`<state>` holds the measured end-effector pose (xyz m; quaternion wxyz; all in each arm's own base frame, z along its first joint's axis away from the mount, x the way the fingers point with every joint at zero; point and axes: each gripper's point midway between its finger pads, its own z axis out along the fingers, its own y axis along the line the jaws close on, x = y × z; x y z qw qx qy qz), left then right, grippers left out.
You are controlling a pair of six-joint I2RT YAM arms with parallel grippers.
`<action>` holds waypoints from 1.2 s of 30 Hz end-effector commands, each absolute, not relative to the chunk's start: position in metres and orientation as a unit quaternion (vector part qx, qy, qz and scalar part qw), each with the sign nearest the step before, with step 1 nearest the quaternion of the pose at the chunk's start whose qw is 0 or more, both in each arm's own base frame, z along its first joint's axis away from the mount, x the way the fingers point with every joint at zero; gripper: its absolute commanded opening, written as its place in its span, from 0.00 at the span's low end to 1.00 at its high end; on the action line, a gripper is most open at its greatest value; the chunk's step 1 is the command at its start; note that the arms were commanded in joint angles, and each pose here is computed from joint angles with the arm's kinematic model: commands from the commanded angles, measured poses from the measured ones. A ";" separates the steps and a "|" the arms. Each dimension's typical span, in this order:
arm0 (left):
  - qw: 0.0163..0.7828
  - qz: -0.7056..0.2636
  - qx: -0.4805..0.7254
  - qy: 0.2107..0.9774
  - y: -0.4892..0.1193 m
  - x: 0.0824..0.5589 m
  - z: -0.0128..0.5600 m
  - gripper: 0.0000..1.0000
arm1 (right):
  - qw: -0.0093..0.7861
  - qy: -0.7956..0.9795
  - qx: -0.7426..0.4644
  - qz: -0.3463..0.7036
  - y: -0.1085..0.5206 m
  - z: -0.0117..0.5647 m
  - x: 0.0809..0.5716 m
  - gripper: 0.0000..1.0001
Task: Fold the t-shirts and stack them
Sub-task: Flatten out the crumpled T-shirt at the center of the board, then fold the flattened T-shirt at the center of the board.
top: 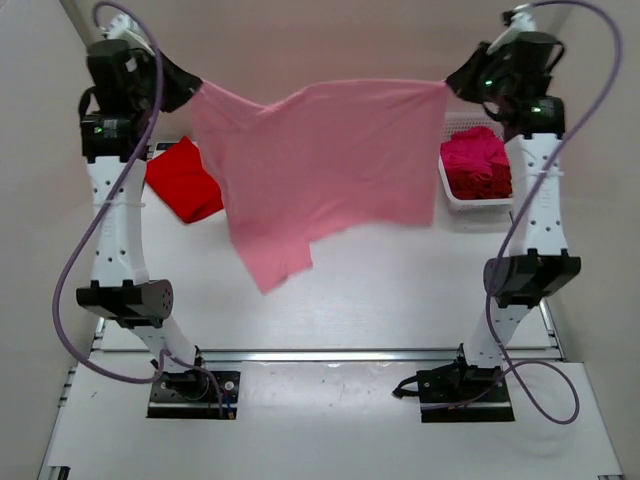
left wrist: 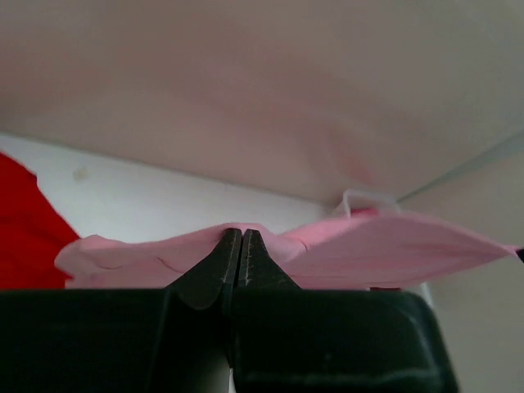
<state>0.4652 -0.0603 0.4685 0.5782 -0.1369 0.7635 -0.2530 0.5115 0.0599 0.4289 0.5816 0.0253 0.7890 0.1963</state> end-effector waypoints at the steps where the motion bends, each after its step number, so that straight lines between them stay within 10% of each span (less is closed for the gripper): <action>1: 0.646 -0.283 -0.124 0.698 -0.051 0.435 0.542 0.00 | 0.671 0.710 0.018 0.215 0.033 0.523 0.470 0.00; 11: 0.590 -0.223 -0.126 0.765 -0.060 0.402 0.409 0.00 | 0.558 0.810 0.028 0.178 0.047 0.372 0.463 0.00; 23: 0.467 -0.179 -0.162 0.851 -0.062 0.297 0.185 0.00 | 0.369 0.904 0.116 0.184 0.035 0.137 0.342 0.00; 36: 0.406 -0.217 -0.137 0.877 -0.081 0.201 0.142 0.00 | 0.346 0.902 0.145 0.215 0.032 0.124 0.238 0.00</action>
